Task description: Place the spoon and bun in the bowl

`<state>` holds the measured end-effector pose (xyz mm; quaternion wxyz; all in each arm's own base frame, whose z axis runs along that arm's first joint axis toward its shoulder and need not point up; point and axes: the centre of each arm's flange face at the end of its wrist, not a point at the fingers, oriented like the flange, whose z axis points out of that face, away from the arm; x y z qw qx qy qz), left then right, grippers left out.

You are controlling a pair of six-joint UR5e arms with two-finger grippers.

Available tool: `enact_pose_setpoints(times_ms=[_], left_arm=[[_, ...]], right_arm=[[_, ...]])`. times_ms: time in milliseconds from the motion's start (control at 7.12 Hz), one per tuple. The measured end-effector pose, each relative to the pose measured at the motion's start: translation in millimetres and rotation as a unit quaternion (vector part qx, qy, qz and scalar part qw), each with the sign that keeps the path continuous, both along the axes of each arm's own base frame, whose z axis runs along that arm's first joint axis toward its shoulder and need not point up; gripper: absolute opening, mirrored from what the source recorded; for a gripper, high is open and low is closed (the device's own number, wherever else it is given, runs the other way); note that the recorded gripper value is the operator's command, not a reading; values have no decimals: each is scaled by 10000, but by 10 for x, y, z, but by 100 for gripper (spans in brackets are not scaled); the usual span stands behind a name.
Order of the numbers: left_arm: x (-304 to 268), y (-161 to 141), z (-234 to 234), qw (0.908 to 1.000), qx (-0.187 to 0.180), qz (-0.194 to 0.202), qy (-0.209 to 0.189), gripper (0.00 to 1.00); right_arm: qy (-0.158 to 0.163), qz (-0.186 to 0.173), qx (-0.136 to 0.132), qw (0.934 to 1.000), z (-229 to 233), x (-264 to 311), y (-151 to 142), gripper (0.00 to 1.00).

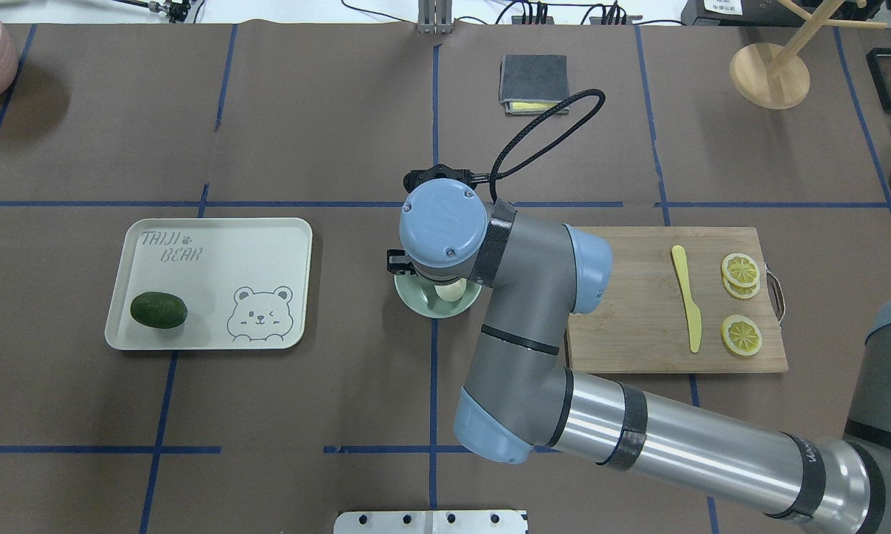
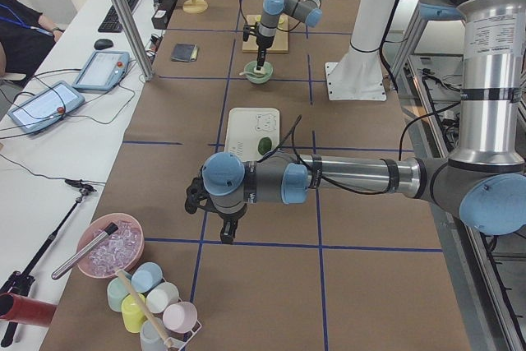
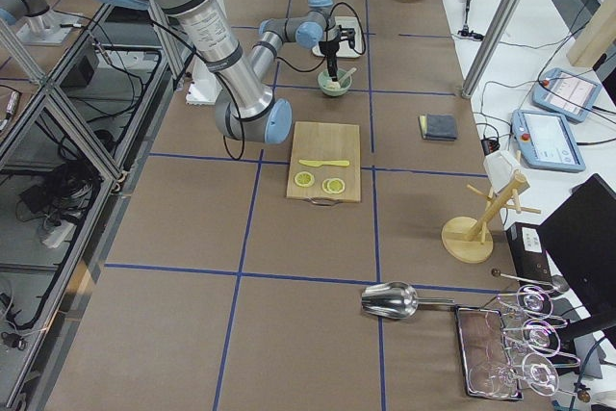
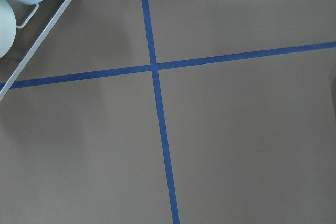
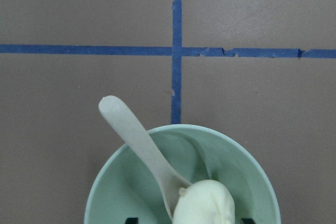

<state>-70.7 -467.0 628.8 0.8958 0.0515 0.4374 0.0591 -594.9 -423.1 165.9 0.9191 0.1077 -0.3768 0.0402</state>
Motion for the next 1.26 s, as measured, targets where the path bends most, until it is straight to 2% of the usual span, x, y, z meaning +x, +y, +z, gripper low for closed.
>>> enact_pose_setpoints(times_ms=[140, 281, 561, 842, 982, 1263], left_arm=[[0, -6, -8, 10000, 32, 0, -4, 100], [-2, -16, -21, 9999, 103, -4, -13, 100], [-1, -28, -13, 9998, 166, -5, -51, 100], [2, -31, -6, 9998, 166, 0, -78, 100], [3, -20, 13, 9999, 145, -1, -85, 100], [-4, -7, 35, 9997, 132, 0, -184, 100]], right_arm=[[-21, -31, 13, 10000, -6, 72, -70, 100], [-40, -165, 24, 9999, 35, 268, -280, 100], [-129, -748, 197, 9969, 420, 1028, -815, 100], [-335, -1454, 477, 9877, 1129, 2267, -1242, 100], [-301, -1758, 642, 9819, 1607, 2881, -1355, 100], [107, -2080, 937, 9736, 2744, 4186, -1375, 100]])
